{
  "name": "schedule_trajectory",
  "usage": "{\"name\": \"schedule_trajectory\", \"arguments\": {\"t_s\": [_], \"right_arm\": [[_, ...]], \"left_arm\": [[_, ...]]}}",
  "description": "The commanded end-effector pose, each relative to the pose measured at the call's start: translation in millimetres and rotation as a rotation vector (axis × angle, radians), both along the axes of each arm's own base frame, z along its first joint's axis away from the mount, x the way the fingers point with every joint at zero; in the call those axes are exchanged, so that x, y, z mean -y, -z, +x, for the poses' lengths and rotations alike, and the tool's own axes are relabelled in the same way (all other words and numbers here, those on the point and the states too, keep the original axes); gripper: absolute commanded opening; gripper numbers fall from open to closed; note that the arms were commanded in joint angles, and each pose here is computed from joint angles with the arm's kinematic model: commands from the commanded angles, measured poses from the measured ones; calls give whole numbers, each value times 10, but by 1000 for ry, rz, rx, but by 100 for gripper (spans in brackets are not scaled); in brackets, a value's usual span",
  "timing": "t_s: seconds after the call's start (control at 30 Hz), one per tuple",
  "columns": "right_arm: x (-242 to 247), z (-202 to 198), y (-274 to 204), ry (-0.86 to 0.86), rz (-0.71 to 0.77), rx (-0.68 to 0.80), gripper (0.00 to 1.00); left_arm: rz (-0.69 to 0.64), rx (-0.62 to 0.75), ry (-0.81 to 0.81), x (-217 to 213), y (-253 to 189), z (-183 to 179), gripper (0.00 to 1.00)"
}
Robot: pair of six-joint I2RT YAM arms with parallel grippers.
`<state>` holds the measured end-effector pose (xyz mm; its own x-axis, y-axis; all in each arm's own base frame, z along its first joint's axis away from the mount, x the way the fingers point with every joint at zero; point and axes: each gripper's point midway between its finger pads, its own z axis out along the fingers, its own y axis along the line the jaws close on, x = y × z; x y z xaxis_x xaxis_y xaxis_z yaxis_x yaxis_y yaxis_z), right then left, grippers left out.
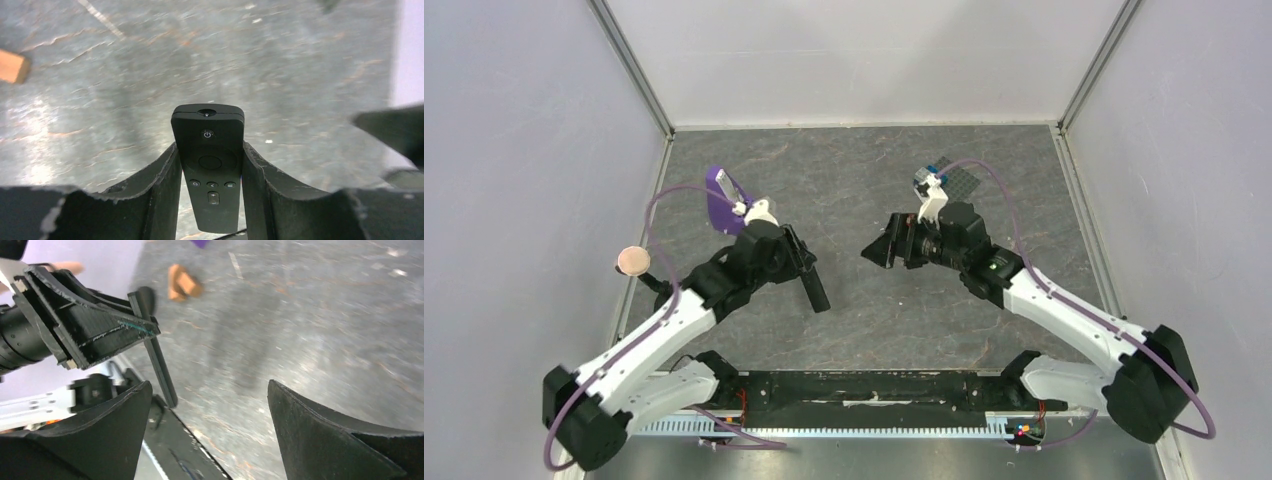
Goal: Load the batteries into the remote control
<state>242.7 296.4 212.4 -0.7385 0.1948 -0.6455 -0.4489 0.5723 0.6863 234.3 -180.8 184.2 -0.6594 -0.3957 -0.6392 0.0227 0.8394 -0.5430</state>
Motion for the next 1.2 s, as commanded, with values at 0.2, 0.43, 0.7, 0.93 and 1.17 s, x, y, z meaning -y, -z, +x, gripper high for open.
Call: {"name": "schedule_trajectory", "arguments": {"t_s": [0.2, 0.43, 0.7, 0.93, 1.17], "right_arm": [[689, -91, 564, 186, -289, -7, 87], [795, -119, 590, 209, -331, -16, 87], [845, -173, 576, 211, -335, -16, 87], [916, -174, 416, 226, -363, -5, 87], [1364, -116, 164, 398, -448, 99, 91]], "left_arm": [[295, -203, -28, -19, 798, 417, 2], [349, -288, -22, 104, 1159, 598, 14], [392, -350, -45, 60, 1428, 573, 49], [353, -321, -1, 107, 1212, 519, 77], [256, -211, -3, -50, 463, 244, 80]]}}
